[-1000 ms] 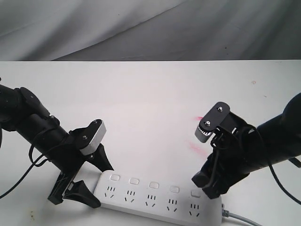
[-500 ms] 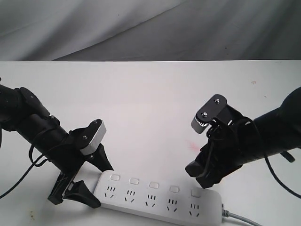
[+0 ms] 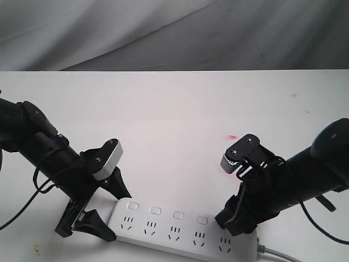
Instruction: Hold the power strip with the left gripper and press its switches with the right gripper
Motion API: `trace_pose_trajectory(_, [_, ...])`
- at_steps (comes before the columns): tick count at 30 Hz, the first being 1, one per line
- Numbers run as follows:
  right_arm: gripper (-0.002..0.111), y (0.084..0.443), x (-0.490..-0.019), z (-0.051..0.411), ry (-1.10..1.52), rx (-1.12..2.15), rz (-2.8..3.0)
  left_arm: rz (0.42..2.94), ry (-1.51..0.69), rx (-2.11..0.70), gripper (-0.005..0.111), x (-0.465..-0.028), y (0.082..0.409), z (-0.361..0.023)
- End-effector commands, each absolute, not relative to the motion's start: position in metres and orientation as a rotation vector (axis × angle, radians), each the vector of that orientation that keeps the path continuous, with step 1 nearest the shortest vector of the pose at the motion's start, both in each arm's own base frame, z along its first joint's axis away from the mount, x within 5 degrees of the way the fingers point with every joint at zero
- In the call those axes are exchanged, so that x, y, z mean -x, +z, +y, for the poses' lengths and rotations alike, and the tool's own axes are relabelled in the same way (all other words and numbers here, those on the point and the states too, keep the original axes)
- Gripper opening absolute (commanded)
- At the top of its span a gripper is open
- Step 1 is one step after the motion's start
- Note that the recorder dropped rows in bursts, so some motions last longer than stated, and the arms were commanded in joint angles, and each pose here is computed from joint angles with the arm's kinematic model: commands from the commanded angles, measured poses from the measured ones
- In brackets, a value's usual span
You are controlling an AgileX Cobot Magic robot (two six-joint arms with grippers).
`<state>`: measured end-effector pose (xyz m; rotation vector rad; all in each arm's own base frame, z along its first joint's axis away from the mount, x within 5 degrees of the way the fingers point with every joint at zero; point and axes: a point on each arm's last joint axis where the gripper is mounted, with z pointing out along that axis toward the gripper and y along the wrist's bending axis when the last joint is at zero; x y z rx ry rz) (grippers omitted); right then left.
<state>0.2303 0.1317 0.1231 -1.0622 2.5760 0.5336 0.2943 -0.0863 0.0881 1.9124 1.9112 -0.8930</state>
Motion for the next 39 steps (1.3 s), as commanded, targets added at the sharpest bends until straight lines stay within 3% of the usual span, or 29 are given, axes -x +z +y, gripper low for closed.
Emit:
trace_pose_trajectory(1, [0.058, 0.141, -0.228, 0.129, 0.467, 1.123, 2.474, 1.952, -0.849, -2.042, 0.05, -0.285, 0.069, -0.08])
trace_pose_trajectory(6, [0.058, 0.198, -0.233, 0.128, 0.41, 1.007, 2.266, 1.952, -0.849, -2.042, 0.05, -0.285, 0.069, -0.08])
trace_pose_trajectory(16, [0.056, 0.253, -0.219, 0.117, 0.356, 0.841, 2.07, 1.952, -0.849, -2.042, 0.05, -0.285, 0.069, -0.08])
trace_pose_trajectory(18, [0.046, 0.263, -0.215, 0.114, 0.354, 0.816, 2.036, 1.952, -0.849, -2.042, 0.05, -0.285, 0.069, -0.08])
trace_pose_trajectory(24, [0.002, 0.296, -0.194, 0.105, 0.318, 0.813, 1.889, 1.952, -0.849, -2.042, 0.05, -0.285, 0.069, -0.08])
trace_pose_trajectory(25, [0.0, 0.301, -0.19, 0.103, 0.31, 0.813, 1.861, 1.952, -0.849, -2.042, 0.05, -0.285, 0.069, -0.08])
trace_pose_trajectory(39, [0.0, 0.368, -0.101, 0.047, 0.157, 0.57, 1.589, 1.952, -0.849, -2.042, 0.05, -0.285, 0.069, -0.08])
